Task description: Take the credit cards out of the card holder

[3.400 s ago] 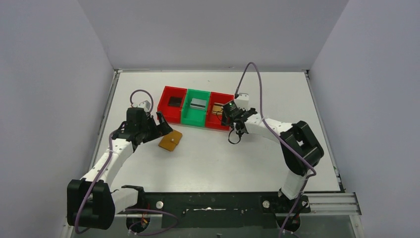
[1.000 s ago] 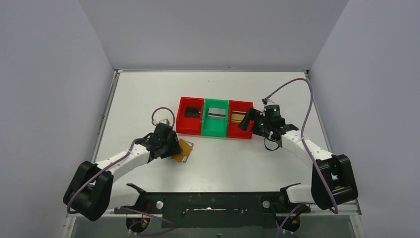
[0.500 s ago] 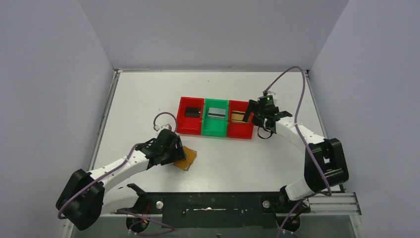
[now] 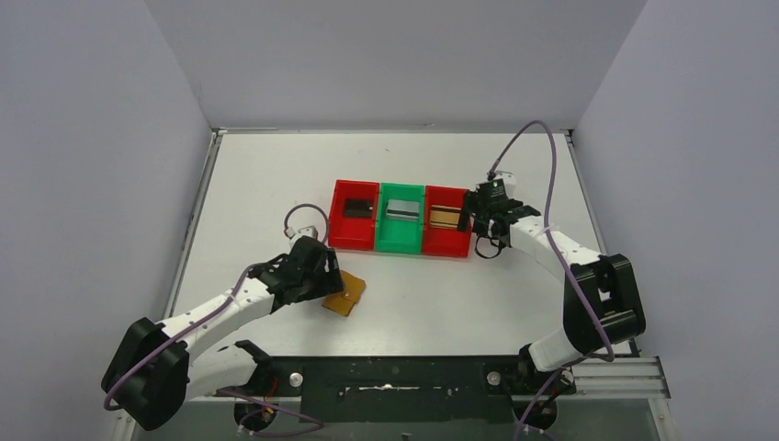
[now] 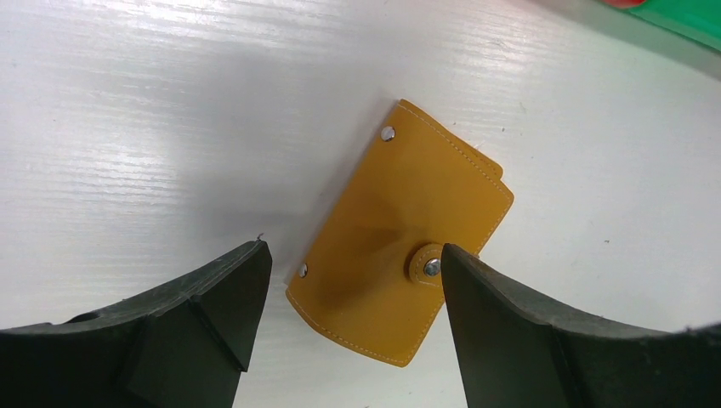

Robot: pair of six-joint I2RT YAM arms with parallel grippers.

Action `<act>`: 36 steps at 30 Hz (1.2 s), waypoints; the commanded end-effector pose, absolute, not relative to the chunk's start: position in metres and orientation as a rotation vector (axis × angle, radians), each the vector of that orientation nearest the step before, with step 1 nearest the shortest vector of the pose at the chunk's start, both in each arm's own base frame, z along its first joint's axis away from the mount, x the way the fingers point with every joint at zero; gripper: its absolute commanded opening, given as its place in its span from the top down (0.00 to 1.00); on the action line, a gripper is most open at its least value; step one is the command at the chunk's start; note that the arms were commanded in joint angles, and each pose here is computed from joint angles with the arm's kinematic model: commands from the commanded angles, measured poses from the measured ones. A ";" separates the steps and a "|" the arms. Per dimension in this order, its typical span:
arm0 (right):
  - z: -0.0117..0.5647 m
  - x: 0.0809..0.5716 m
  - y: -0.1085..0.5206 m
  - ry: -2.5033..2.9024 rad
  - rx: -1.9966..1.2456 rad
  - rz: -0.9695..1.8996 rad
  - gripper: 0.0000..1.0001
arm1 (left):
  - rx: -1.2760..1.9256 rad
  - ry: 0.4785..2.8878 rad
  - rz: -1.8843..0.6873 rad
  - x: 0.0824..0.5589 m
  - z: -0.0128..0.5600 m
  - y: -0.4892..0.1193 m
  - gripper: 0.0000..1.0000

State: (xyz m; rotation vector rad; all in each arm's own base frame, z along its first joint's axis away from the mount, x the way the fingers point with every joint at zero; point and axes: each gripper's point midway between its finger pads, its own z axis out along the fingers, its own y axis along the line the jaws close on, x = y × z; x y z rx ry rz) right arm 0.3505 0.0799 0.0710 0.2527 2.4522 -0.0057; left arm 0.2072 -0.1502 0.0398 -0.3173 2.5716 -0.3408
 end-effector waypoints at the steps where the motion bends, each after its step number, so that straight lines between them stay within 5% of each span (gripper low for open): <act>1: 0.091 0.359 0.061 2.373 0.251 -0.082 0.11 | -0.269 2.500 -0.389 0.225 0.059 -0.160 0.27; 11: 0.105 0.369 0.061 2.351 0.225 0.042 0.08 | -0.167 2.544 -0.553 0.220 0.050 -0.186 0.27; 18: 0.139 0.355 0.101 2.261 0.234 0.325 0.05 | -0.129 2.579 -0.666 0.209 0.037 -0.200 0.39; 36: 0.115 0.358 0.142 2.345 0.172 0.535 0.04 | -0.058 2.591 -0.734 0.193 0.036 -0.207 0.49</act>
